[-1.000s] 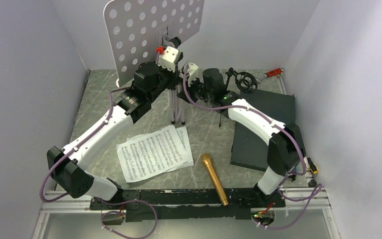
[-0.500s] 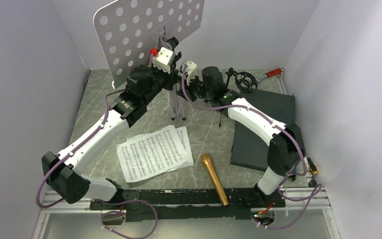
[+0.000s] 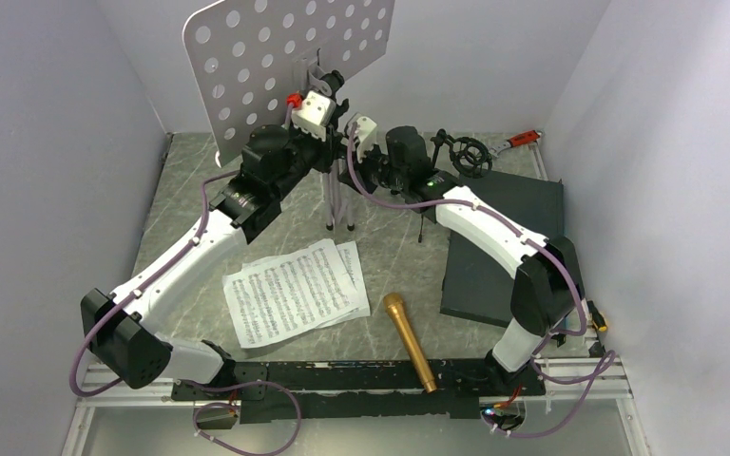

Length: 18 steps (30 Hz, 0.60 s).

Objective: Set up the instrument practice props

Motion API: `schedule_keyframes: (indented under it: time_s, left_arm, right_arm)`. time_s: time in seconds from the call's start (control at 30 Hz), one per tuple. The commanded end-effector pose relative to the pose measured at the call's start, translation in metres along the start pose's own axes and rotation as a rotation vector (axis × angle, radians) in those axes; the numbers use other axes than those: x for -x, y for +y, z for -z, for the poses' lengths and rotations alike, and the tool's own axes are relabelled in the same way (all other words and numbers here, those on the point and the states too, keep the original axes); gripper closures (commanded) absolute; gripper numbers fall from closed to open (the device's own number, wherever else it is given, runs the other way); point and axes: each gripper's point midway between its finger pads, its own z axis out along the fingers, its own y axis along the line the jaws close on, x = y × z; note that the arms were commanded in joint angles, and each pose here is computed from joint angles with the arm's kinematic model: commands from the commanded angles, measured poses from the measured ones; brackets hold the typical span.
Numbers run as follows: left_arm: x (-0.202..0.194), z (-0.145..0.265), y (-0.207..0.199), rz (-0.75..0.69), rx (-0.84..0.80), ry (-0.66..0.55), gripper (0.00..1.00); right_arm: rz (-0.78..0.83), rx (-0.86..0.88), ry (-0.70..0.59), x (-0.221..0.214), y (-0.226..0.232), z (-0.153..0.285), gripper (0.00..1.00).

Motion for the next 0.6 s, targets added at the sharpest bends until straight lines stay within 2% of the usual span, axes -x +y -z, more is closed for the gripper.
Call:
schedule_keyframes:
  time_s: [0.0,0.57]
  left_arm:
    - [0.201,0.082,-0.009,-0.012,-0.078,-0.617,0.97]
    - [0.212,0.086,-0.004,-0.089,-0.049,-0.601,0.97]
  right_arm:
    - [-0.081,-0.208,0.041,-0.003,-0.050,0.012,1.00]
    - [-0.105,-0.218,0.150,-0.034,-0.051,0.014,1.00]
